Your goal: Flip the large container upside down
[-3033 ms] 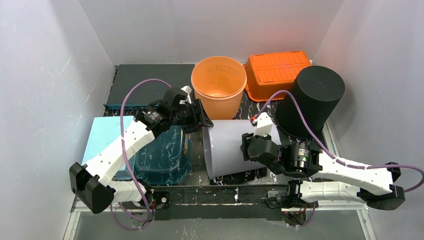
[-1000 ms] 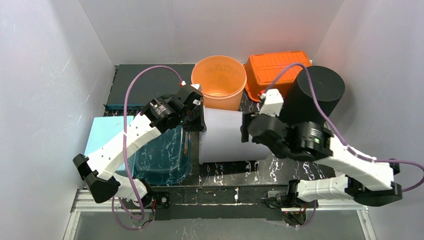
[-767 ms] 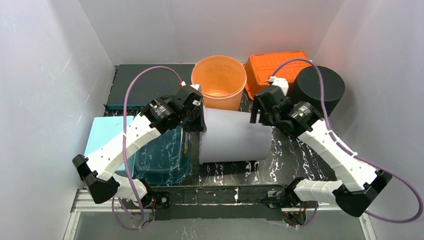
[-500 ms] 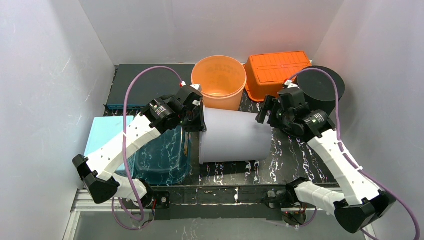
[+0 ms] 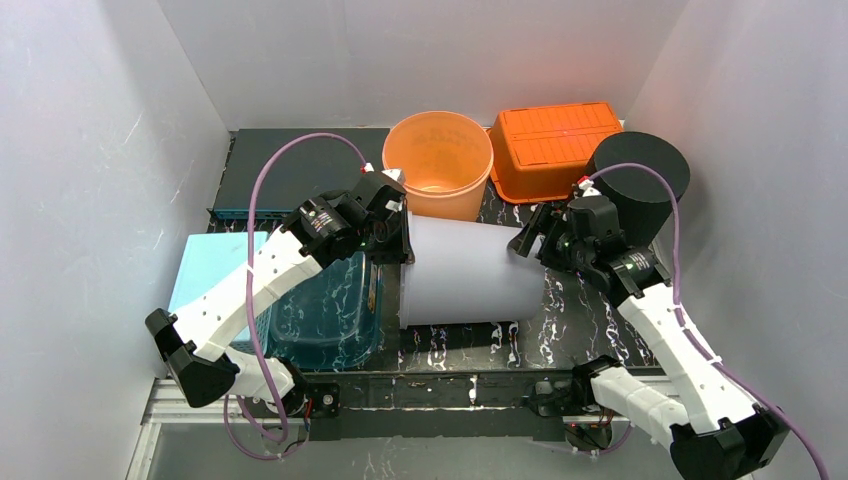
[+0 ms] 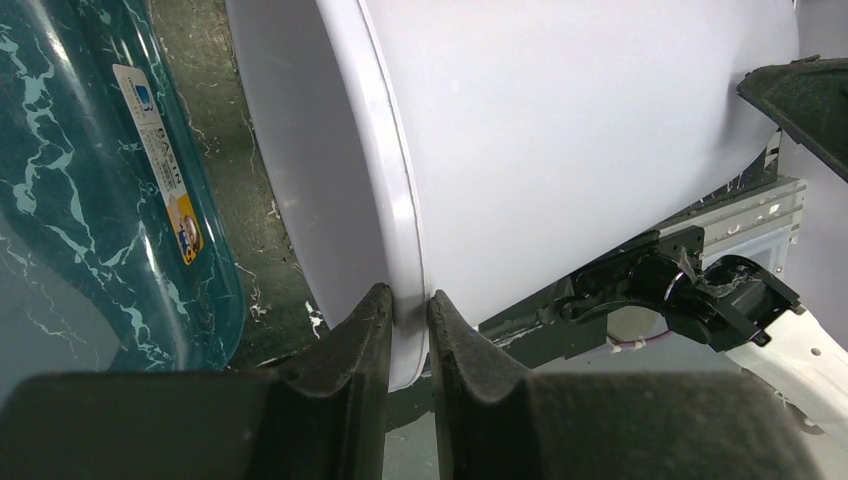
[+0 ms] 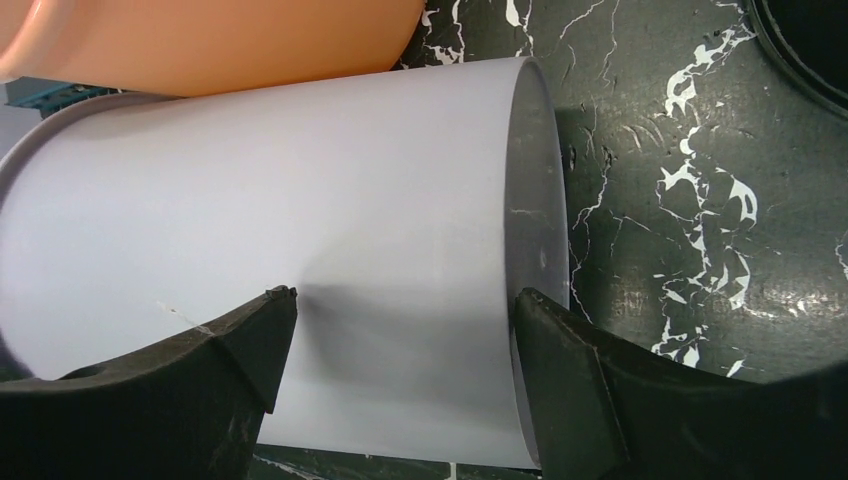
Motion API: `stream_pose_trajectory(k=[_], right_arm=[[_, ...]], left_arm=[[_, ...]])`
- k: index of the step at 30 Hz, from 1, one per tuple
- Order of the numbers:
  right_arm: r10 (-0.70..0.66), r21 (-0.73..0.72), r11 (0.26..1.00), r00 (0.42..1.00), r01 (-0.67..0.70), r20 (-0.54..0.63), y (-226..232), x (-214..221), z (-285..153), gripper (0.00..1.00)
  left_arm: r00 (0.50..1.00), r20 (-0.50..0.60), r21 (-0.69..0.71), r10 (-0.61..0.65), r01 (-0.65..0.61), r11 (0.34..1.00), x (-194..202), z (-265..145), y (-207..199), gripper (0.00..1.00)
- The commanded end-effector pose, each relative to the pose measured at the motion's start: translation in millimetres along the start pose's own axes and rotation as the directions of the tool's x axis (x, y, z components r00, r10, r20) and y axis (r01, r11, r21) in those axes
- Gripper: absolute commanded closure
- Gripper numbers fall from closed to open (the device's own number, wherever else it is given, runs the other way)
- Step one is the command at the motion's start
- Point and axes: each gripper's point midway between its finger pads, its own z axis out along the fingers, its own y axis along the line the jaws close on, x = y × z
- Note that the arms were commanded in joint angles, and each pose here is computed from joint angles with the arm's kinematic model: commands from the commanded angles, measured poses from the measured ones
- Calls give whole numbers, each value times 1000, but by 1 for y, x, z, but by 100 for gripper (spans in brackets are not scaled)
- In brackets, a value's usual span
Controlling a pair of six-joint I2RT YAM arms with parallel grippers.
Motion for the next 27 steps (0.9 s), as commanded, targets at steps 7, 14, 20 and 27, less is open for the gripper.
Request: stream_pose_trajectory(k=[7, 14, 20, 27], right_arm=[[68, -182, 982, 987, -42, 142, 34, -29, -29, 18], [132, -321, 944, 980, -79, 148, 57, -30, -56, 21], [162, -378, 922, 971, -85, 176, 66, -36, -79, 22], [176, -422, 902, 968, -85, 181, 74, -38, -103, 23]], left_arm=[[998, -51, 134, 49, -41, 990, 15, -3, -19, 95], [997, -66, 285, 38, -17, 958, 20, -10, -46, 96], [997, -74, 346, 5, 21, 938, 24, -11, -55, 97], [994, -103, 440, -46, 87, 894, 31, -9, -72, 98]])
